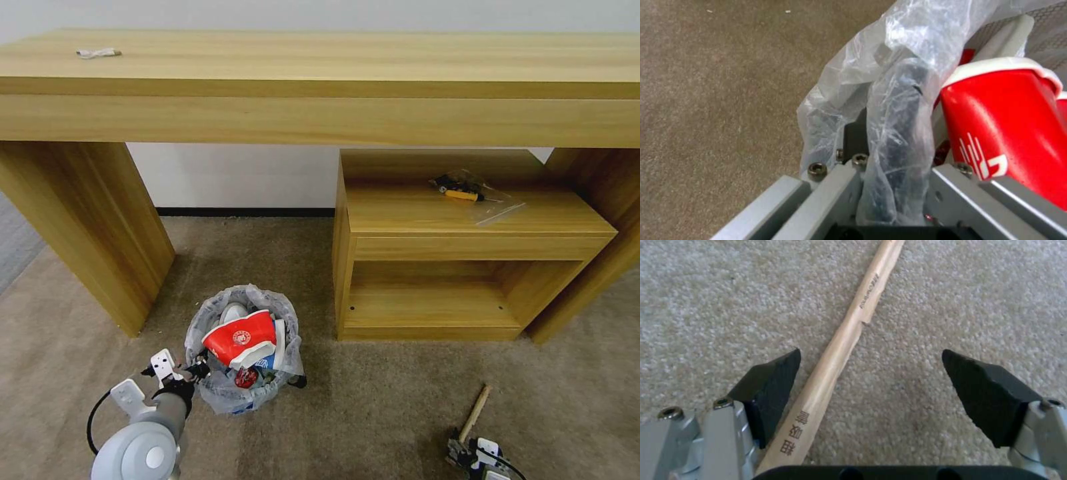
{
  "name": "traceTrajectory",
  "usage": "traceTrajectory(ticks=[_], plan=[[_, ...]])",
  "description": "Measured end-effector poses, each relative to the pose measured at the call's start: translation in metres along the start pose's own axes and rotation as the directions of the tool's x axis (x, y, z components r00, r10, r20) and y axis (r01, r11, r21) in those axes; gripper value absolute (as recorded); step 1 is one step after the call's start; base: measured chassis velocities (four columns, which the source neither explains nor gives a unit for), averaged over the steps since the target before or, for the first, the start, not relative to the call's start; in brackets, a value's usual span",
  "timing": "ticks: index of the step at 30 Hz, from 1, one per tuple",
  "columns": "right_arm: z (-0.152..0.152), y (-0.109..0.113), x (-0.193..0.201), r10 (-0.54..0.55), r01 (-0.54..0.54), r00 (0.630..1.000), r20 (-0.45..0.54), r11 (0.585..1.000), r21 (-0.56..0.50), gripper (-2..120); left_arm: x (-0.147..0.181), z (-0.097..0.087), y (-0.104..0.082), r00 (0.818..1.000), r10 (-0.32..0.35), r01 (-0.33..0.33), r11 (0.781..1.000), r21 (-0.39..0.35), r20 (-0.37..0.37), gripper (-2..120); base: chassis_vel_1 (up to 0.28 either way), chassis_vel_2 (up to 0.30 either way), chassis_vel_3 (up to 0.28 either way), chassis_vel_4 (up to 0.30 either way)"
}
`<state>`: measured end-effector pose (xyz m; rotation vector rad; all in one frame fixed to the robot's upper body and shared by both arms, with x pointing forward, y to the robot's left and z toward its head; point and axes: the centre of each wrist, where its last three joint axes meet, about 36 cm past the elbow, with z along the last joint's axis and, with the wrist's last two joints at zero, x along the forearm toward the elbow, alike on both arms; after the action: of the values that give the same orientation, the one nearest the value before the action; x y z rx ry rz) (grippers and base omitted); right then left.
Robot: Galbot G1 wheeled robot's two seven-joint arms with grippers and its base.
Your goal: Pick up the trash bin and place the garbage on the floor into it.
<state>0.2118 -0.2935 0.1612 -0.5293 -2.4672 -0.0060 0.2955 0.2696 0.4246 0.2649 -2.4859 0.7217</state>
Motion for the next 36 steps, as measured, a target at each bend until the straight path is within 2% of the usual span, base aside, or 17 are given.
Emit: traceTrajectory(ticks=[7,9,10,12,15,16,23,29,31,36], plan=[[0.004,0.001,0.001,-0.006,0.006,1.000,-0.007,1.000,0.001,80,0.003,-0.002,-0.001,1.000,0.005,-0.005,1.000,0.000,0.005,0,0.000,0.000,0.000,0.000],[0.006,0.002,0.001,-0.006,0.006,1.000,-0.010,1.000,0.001,75,0.004,-0.002,-0.002,1.000,0.007,-0.007,1.000,0.000,0.007,0,0.000,0.000,0.000,0.000],[0.007,0.003,0.002,-0.007,0.007,1.000,-0.012,1.000,0.000,68,0.004,-0.002,-0.002,1.000,0.008,-0.008,1.000,0.000,0.007,0,0.000,0.000,0.000,0.000],[0.008,0.003,0.001,-0.006,0.006,1.000,-0.012,1.000,0.001,65,0.004,-0.002,-0.002,1.000,0.008,-0.008,1.000,0.000,0.008,0,0.000,0.000,0.000,0.000],[0.011,0.002,0.001,-0.009,0.009,1.000,-0.005,1.000,0.008,50,0.004,-0.002,-0.002,1.000,0.009,-0.009,1.000,0.003,0.007,0,0.000,0.000,0.000,0.000],[0.011,0.002,0.001,-0.009,0.009,1.000,-0.005,1.000,0.008,50,0.004,-0.002,-0.002,1.000,0.009,-0.009,1.000,0.003,0.007,0,0.000,0.000,0.000,0.000],[0.016,-0.001,0.001,-0.007,0.007,1.000,-0.004,1.000,0.016,24,0.003,-0.003,-0.004,1.000,0.015,-0.015,1.000,0.005,0.008,0,0.000,0.000,0.000,0.000],[0.020,-0.007,0.000,-0.010,0.010,1.000,0.001,0.999,0.032,19,0.002,-0.002,-0.002,1.000,0.012,-0.012,1.000,0.003,0.005,0,0.000,0.000,0.000,0.000],[0.020,-0.010,0.000,-0.011,0.011,1.000,0.004,0.999,0.035,11,0.000,-0.001,-0.001,1.000,0.008,-0.008,1.000,0.003,0.001,0,0.000,0.000,0.000,0.000],[0.019,-0.012,0.001,-0.020,0.019,1.000,0.013,0.999,0.039,3,-0.003,0.001,0.001,1.000,0.000,0.000,1.000,0.003,-0.005,0,0.000,0.000,0.000,0.000]])
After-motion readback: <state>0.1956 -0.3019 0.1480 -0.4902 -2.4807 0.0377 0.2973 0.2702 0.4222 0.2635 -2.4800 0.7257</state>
